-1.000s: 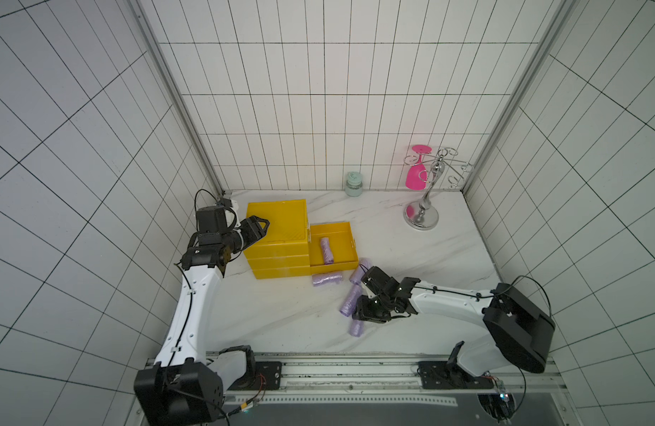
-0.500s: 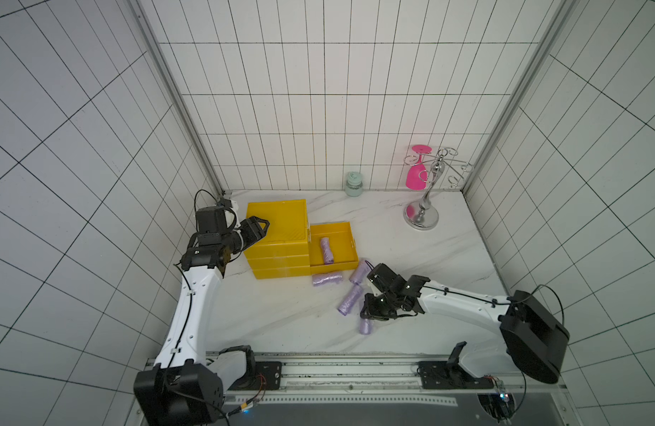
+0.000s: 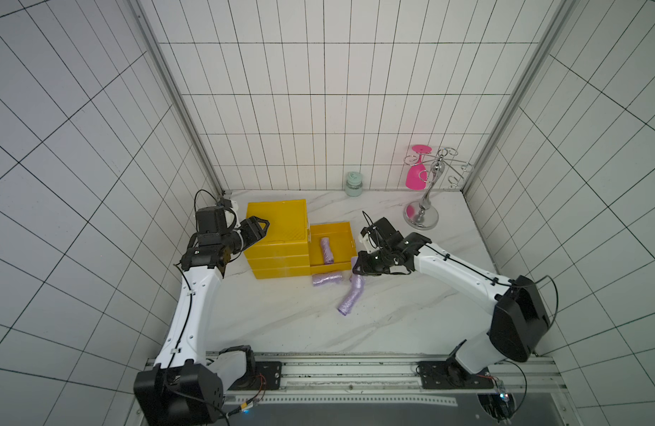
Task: Sort the rolls of trash bags by color and place them into the drawer
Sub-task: Pick up the roll of trash bags from the center of the board, then place the roll of trash bags in the drawer.
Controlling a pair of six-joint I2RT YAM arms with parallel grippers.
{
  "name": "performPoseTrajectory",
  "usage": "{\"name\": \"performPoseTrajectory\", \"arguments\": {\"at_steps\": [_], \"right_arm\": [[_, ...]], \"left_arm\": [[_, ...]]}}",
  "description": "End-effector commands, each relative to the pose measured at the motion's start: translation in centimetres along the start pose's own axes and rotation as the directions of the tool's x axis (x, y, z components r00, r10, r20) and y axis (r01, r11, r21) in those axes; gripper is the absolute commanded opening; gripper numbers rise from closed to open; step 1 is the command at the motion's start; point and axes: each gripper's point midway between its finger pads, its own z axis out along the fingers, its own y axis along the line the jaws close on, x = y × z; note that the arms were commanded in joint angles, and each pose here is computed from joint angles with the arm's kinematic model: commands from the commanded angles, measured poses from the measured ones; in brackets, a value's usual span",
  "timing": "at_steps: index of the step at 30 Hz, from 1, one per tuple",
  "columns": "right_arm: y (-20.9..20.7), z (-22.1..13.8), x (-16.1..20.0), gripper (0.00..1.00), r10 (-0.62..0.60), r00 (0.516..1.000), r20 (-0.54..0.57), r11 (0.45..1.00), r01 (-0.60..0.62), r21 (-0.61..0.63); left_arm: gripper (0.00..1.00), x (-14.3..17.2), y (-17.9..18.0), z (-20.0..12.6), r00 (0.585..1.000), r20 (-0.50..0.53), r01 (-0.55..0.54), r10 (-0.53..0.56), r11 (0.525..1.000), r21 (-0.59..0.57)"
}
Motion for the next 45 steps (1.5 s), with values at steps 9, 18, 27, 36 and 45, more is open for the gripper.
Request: {"name": "performPoseTrajectory", "arguments": {"at_steps": [9, 18, 27, 36, 45], "right_arm": [[0.0, 5.5, -9.4, 0.2, -0.131, 0.989, -0.064, 0.984, 0.137, 0.11], [-2.5, 10.4, -10.5, 0.2, -0.116, 0.983, -0.145, 0.97, 0.144, 0.197], [-0.9, 13.2, -10.1, 0.21, -0.107, 0.977, -0.186, 0.984, 0.131, 0.122], [1.3, 13.1, -10.9, 0.43, -0.082, 0.986, -0.148, 0.995, 0.088, 0.037], [2.3, 7.3, -12.6, 0.5, -0.126, 0.992, -0.02, 0.989, 0.128, 0.074]], "left_arm": [[0.65, 0.3, -0.2, -0.4, 1.0, 0.002, 0.003, -0.003, 1.0, 0.018], [0.65, 0.4, -0.1, -0.2, 1.0, -0.004, 0.002, -0.002, 1.0, 0.022], [0.65, 0.5, -0.1, 0.0, 1.0, -0.009, 0.005, -0.005, 1.0, 0.023], [0.65, 0.5, 0.1, 0.1, 1.0, -0.011, 0.003, -0.003, 1.0, 0.017], [0.65, 0.6, 0.3, 0.2, 1.0, -0.014, 0.003, -0.003, 1.0, 0.015]]}}
